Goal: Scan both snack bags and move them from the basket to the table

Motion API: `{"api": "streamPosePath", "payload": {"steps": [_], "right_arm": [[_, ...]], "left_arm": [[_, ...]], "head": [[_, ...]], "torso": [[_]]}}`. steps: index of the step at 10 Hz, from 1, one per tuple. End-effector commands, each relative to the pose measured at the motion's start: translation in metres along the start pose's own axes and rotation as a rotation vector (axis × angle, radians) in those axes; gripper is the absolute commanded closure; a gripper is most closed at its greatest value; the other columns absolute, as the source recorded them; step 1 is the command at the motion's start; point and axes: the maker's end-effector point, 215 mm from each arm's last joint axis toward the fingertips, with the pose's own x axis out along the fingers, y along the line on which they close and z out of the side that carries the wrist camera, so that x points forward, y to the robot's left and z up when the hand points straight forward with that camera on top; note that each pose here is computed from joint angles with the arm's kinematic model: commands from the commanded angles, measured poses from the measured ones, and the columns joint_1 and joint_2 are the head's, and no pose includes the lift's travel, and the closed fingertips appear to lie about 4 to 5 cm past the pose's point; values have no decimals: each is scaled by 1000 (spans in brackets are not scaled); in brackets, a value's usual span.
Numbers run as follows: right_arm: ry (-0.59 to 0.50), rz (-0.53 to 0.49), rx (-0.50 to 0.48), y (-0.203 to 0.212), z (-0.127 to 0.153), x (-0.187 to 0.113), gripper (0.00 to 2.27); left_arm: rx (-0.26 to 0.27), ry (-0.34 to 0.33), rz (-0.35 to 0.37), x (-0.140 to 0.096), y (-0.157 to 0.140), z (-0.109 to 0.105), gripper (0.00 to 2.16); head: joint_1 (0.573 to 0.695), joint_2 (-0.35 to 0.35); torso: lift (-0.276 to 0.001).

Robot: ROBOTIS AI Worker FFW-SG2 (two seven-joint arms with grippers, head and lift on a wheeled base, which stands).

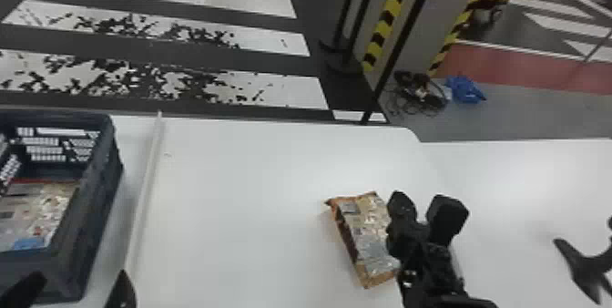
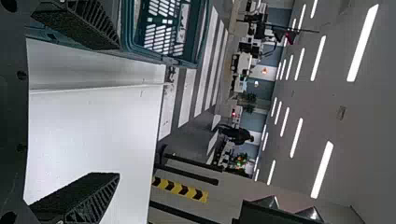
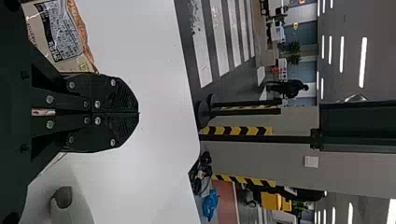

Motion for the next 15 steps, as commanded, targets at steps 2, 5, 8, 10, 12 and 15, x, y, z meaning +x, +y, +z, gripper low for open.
{"api": "streamPosePath", "payload": {"steps": [2,5,8,10,12,15], "right_arm": [[-13,-12,-12,-19,-5,-9,2256],[-24,-33,-42,-48,-19,-12,2253],[-36,-37,-62,-54,-32,-15,2253],[-41,-30,-72,-52,-40,-16,2253],[-40,-25,-74,-50,-50,-20,2256],[-33,-12,-77,-47,-61,-26,2256]], "left_arm": [[4,5,-2,-2,2,-2,12],[-12,4,4,-6,19,-4,12],[-22,4,8,-5,29,-6,12],[-20,2,12,-4,32,-5,12],[-24,-1,12,-3,32,-5,12],[-27,-2,14,-3,32,-5,12]], "head": [[695,-316],[695,-341],[695,-350],[695,-348],[695,-338],[695,-332]], "torso": [[-98],[-98],[-98],[-98],[-98],[-98]]}}
